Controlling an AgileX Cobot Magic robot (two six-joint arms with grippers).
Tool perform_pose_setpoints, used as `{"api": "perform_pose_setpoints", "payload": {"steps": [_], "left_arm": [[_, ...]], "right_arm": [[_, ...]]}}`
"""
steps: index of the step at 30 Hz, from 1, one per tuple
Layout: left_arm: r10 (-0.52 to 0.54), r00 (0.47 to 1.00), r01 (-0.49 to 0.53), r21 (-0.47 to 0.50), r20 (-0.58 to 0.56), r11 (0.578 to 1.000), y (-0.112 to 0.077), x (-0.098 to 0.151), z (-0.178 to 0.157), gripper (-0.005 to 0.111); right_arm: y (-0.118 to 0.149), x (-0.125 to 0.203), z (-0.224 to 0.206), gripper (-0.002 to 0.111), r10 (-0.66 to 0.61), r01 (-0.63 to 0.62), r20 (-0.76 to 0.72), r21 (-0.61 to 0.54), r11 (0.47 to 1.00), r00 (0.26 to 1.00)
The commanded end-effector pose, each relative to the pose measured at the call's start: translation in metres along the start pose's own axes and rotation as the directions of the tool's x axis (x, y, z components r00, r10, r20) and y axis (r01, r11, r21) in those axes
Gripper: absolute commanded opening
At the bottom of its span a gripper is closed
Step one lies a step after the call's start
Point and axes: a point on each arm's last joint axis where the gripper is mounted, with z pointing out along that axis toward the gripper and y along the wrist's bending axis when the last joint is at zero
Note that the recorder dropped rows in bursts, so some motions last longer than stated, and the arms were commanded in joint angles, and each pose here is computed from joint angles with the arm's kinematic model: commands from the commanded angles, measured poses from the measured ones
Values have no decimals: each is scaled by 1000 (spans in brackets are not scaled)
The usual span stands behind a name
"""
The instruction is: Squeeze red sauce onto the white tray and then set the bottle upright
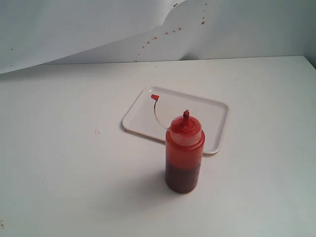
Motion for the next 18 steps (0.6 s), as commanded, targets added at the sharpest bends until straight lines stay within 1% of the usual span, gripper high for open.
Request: {"api": "perform_pose_setpoints", "payload": {"steps": [1, 5, 7, 8, 12, 14, 17, 18], "left_arm": [[-11, 1000, 11, -1, 9, 1000, 0, 0, 0, 1], [-11, 1000, 11, -1, 9, 1000, 0, 0, 0, 1], [27, 1000, -27, -15, 7, 1000, 1, 0, 0, 1], [77, 997, -77, -34, 3, 996, 3, 0, 0, 1], [102, 995, -102, -43, 1, 994, 4, 1, 0, 1], [183, 983, -181, -76, 29, 981, 6, -3, 0, 1], [200, 976, -192, -88, 90, 977, 6, -9, 0, 1], [201, 975, -192, -88, 95, 977, 6, -9, 0, 1]], "right_arm": [[0, 1, 0, 0, 10, -10, -1, -3, 1000, 1000], [0, 1, 0, 0, 10, -10, -1, -3, 1000, 1000], [0, 1, 0, 0, 10, -10, -1, -3, 1000, 1000], [0, 1, 0, 0, 10, -10, -1, -3, 1000, 1000], [0, 1, 0, 0, 10, -10, -1, -3, 1000, 1000], [0, 1, 0, 0, 10, -10, -1, -3, 1000, 1000], [0, 1, 0, 0, 10, -10, -1, -3, 1000, 1000], [0, 1, 0, 0, 10, -10, -1, -3, 1000, 1000]]}}
